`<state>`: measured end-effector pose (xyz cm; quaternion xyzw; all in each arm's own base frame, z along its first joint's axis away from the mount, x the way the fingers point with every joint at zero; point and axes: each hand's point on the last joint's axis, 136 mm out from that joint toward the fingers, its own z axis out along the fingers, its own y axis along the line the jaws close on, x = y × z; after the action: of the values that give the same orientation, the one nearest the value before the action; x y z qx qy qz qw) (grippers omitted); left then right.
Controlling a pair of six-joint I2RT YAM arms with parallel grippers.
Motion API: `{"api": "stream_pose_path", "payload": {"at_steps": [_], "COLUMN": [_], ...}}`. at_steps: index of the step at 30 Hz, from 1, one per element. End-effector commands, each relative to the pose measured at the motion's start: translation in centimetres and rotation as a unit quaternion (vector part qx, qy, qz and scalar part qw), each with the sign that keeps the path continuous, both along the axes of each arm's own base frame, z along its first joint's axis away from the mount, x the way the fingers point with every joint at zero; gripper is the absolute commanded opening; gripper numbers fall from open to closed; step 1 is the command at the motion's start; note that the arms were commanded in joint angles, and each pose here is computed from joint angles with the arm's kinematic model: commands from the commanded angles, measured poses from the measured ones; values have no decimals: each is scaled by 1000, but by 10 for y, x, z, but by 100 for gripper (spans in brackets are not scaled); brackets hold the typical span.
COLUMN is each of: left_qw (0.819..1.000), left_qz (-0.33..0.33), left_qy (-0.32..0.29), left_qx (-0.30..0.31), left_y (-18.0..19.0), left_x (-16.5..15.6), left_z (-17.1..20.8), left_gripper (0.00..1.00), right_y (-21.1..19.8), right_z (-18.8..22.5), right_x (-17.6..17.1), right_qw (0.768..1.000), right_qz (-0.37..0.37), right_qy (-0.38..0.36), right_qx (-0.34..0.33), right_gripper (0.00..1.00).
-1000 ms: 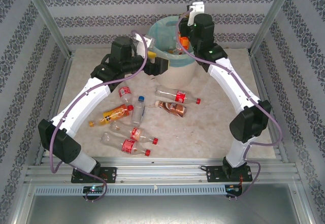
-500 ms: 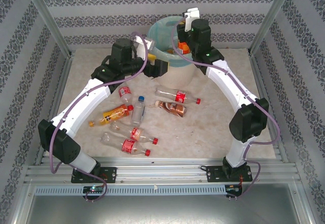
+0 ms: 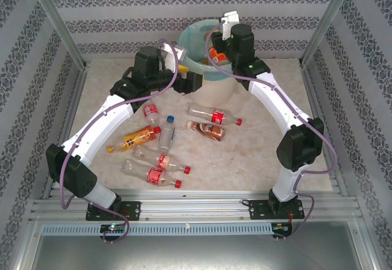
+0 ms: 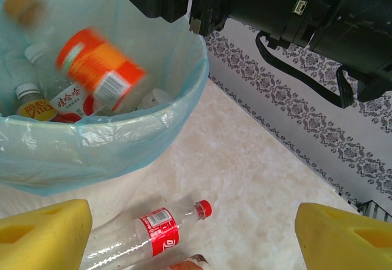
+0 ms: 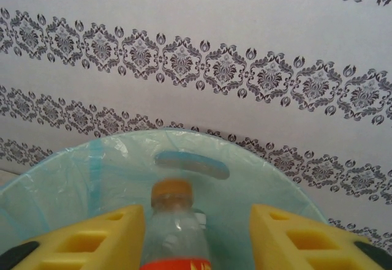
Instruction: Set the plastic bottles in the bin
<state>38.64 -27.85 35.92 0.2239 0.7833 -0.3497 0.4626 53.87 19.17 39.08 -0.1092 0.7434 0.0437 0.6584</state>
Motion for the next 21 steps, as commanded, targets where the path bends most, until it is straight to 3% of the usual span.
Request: {"api": "stream_pose_path", "payload": {"at_steps": [1,11,21], "left_qw": [1000,1000,998], "left_qz": [5,13,52], "left_qy": [-13,-15,-29], "left_qx": [-6,1,21], "left_y": [6,9,25], "left_x": [-1,0,5], "left_z": [8,6,7], "left_gripper": [87,87,87], "right_y": [4,11,30], "right_z": [9,3,-26], "right_x": [2,4,9], "right_qw": [1000,999,994], "right_qz": [11,29,62], "right_qy": [-12,5,79], "right_qx": [4,19,44], "right_gripper": [42,43,45]}}
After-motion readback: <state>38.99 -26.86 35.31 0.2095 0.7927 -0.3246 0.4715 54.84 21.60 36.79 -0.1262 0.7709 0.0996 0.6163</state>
